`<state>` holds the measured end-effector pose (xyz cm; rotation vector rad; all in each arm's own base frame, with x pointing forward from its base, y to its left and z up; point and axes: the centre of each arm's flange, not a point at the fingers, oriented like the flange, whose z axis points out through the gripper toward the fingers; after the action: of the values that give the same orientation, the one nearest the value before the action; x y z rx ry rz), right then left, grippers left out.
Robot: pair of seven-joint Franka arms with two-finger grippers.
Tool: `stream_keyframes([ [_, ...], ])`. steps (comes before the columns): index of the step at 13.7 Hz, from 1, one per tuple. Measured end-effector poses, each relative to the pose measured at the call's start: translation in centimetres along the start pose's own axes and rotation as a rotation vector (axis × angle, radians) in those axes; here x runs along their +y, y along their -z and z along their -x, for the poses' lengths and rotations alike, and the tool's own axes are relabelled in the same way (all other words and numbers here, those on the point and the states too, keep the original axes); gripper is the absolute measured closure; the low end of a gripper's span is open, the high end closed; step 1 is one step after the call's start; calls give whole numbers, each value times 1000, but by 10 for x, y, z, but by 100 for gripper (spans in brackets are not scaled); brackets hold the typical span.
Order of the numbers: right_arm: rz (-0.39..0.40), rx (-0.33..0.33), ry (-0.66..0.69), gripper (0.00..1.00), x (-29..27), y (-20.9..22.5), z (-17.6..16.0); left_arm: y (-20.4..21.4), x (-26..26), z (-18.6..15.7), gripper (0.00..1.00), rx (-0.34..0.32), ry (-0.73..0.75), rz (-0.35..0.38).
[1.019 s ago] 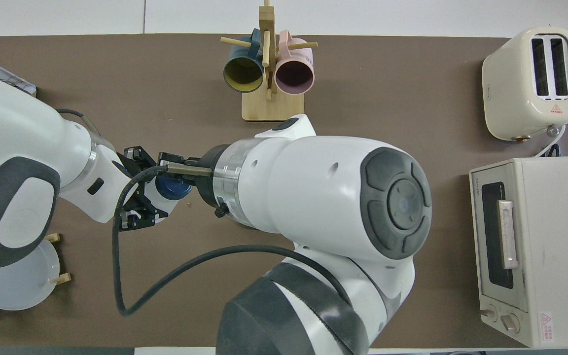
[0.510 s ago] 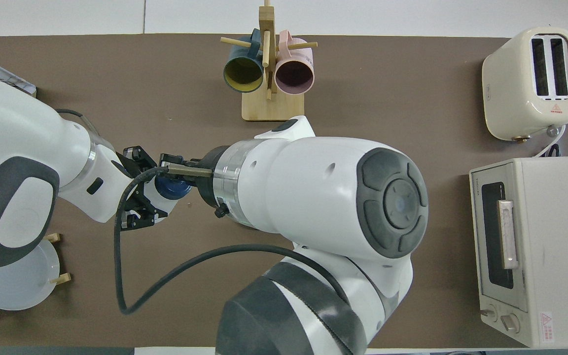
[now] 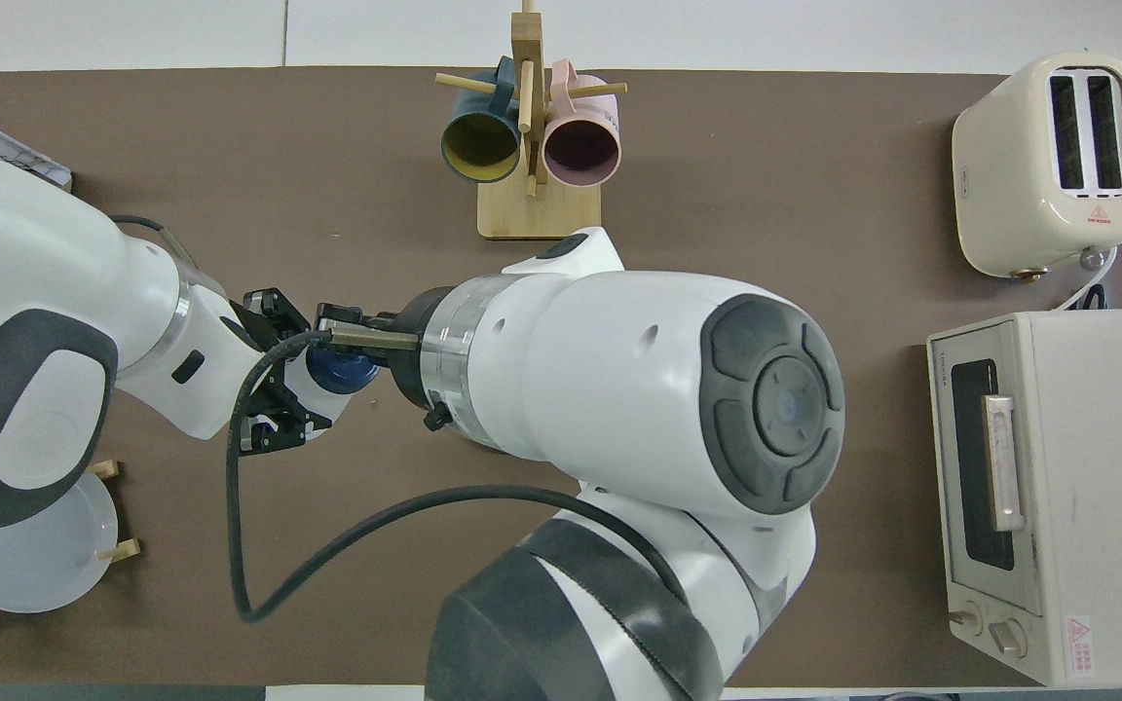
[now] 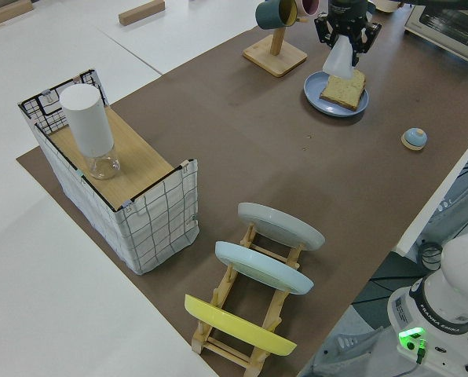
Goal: Put bread on plate and add seasoning
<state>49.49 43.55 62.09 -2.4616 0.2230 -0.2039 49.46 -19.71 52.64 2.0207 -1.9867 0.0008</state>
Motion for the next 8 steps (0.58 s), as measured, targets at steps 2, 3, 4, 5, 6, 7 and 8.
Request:
stream_keyframes([
  [2,6,6,9,78,-1,0,0,0,0,0,52,0,0,0],
  [3,9,10,14,78,-1,0,1,0,0,0,52,0,0,0],
  [4,11,11,17,78,-1,0,1,0,0,-1,52,0,0,0],
  [5,11,12,18,78,-1,0,1,0,0,-1,52,0,0,0],
  [6,10,13,18,78,-1,1,1,0,0,-1,52,0,0,0],
  [7,10,13,18,78,-1,1,1,0,0,-1,52,0,0,0],
  [8,10,14,19,78,-1,1,1,0,0,-1,52,0,1,0],
])
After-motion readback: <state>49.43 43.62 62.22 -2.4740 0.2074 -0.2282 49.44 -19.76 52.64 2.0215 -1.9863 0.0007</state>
